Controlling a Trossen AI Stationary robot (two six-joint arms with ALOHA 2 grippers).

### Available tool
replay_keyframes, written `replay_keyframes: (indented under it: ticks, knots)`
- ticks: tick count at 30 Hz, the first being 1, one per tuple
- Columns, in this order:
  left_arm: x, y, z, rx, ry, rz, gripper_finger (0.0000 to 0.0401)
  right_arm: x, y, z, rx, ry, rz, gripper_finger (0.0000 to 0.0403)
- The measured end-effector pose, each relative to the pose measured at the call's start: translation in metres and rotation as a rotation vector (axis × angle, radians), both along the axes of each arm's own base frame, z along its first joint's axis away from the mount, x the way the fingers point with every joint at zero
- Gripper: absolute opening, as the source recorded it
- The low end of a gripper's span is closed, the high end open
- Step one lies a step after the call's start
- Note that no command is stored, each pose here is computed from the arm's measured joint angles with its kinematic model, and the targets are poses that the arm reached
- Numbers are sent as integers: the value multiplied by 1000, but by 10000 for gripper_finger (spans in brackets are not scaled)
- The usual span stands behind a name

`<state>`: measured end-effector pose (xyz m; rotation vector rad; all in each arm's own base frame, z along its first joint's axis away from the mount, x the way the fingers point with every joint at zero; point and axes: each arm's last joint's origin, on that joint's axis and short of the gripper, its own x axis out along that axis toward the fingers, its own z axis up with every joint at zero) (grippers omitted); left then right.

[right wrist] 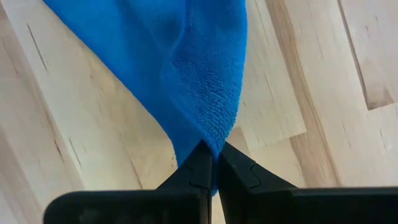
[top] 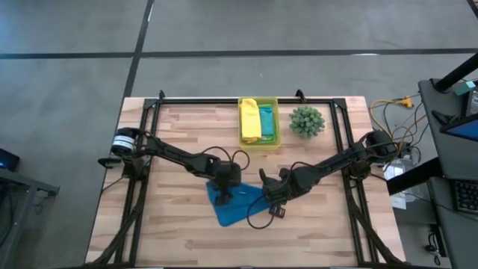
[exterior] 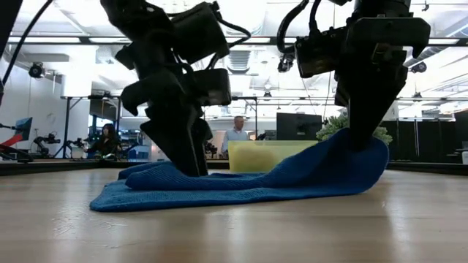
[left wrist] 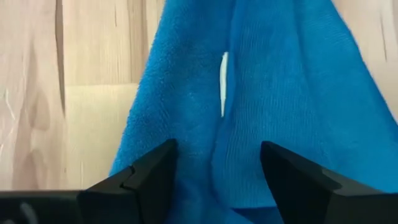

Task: Fold microfiber towels
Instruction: Fold the blue microfiber cloth

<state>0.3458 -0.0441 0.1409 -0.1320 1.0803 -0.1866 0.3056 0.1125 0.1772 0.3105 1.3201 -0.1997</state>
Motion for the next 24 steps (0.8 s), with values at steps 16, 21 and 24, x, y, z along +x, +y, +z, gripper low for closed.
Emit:
replay_keyframes:
  ticks: [16, 21, 24]
  knots:
    - [-9, -3, 7, 31, 48, -56, 19, -2, -1, -4, -6, 12, 0, 8]
    - [-8, -5, 11, 26, 35, -64, 7, -2, -1, -4, -5, 12, 0, 9]
    - [-8, -7, 16, 65, 9, -53, 6, -2, -1, -4, -5, 12, -1, 9]
